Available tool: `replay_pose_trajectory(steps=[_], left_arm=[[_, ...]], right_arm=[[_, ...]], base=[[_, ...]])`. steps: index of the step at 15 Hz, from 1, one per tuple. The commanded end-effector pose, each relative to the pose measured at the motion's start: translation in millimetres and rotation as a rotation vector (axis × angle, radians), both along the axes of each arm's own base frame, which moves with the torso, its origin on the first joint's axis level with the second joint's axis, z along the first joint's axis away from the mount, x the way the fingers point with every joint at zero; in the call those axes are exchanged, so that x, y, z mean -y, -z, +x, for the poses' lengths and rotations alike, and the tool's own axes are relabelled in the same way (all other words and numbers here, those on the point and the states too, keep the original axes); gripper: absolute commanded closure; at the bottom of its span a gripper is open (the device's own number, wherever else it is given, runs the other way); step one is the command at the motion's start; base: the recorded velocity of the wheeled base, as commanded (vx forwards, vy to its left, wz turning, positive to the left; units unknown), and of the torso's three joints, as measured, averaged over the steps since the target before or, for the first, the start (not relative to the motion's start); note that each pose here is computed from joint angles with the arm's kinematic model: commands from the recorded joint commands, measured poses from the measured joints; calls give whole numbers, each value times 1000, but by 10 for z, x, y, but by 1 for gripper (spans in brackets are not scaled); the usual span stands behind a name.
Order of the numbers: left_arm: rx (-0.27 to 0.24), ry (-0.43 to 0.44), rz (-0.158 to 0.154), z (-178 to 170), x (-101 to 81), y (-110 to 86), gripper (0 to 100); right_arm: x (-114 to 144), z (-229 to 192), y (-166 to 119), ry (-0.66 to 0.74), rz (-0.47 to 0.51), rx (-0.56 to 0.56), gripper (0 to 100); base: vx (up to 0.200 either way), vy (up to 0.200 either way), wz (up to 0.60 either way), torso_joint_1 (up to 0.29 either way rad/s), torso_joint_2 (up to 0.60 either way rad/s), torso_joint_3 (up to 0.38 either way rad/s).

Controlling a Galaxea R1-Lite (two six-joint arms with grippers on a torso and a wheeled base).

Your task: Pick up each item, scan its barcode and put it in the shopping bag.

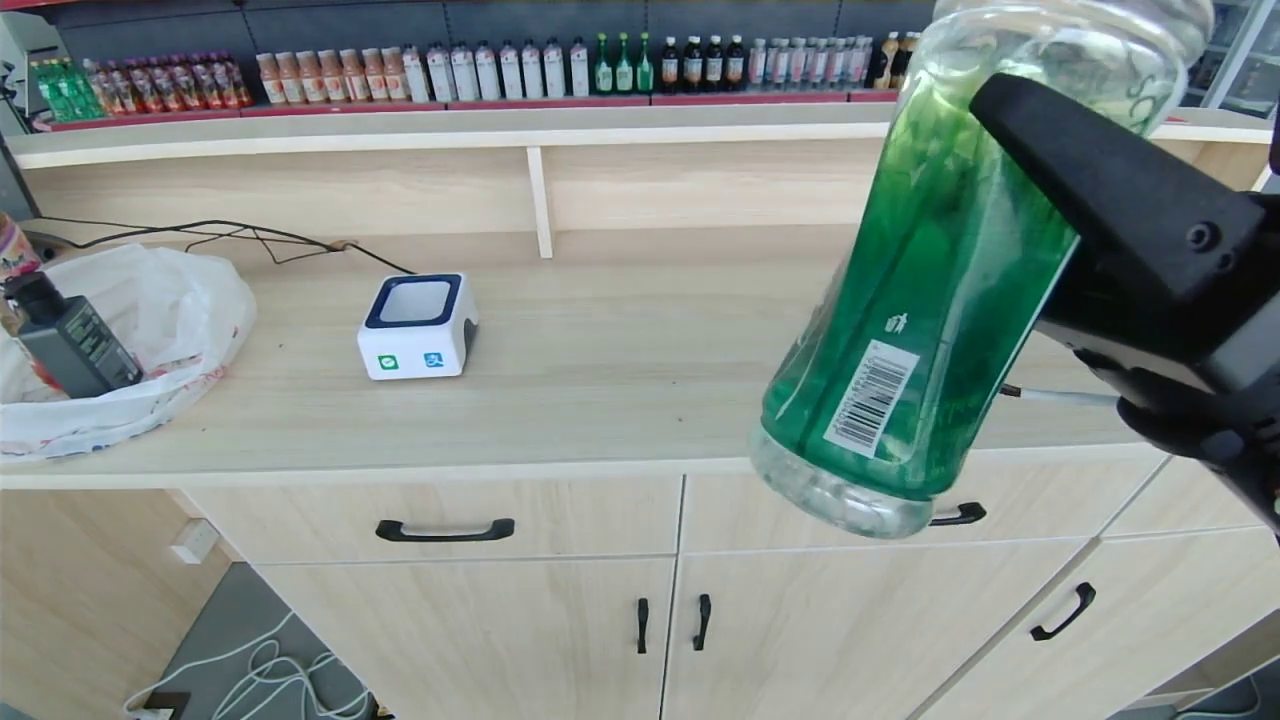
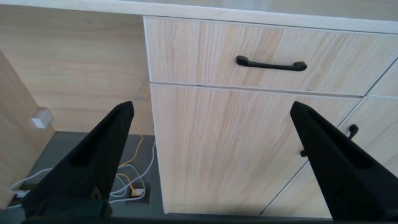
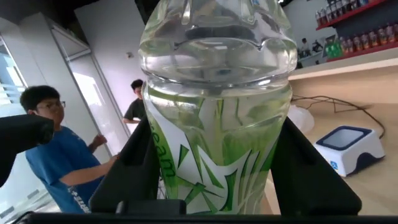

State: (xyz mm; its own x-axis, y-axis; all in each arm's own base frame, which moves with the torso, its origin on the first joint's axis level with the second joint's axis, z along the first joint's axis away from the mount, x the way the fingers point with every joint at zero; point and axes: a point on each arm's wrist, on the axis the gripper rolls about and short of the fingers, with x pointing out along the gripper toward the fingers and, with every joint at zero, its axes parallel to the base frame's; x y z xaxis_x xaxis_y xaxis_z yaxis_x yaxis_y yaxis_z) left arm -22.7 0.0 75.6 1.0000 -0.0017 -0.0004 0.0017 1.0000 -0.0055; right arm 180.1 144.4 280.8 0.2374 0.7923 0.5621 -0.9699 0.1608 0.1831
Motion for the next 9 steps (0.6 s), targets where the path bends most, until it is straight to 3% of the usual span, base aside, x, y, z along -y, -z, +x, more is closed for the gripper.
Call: replay_pose_trajectory(steps=[1, 2, 4, 8, 9], left_arm=[[0, 0, -1, 0, 0, 0, 0], [0, 0, -1, 0, 0, 0, 0], [0, 0, -1, 0, 0, 0, 0], [0, 0, -1, 0, 0, 0, 0], [0, 0, -1, 0, 0, 0, 0]], right_arm=[[50, 68, 29, 46, -13, 8, 100], [169, 227, 42, 197, -68, 88, 100], [318, 349, -28, 371, -153, 161, 100], [690, 335, -40, 782, -368, 200, 100], [715, 315, -48, 813, -378, 200, 100]], base=[[0, 0, 0, 0, 0, 0], [0, 0, 0, 0, 0, 0], [0, 0, 0, 0, 0, 0], [0, 0, 0, 0, 0, 0], [0, 0, 0, 0, 0, 0]])
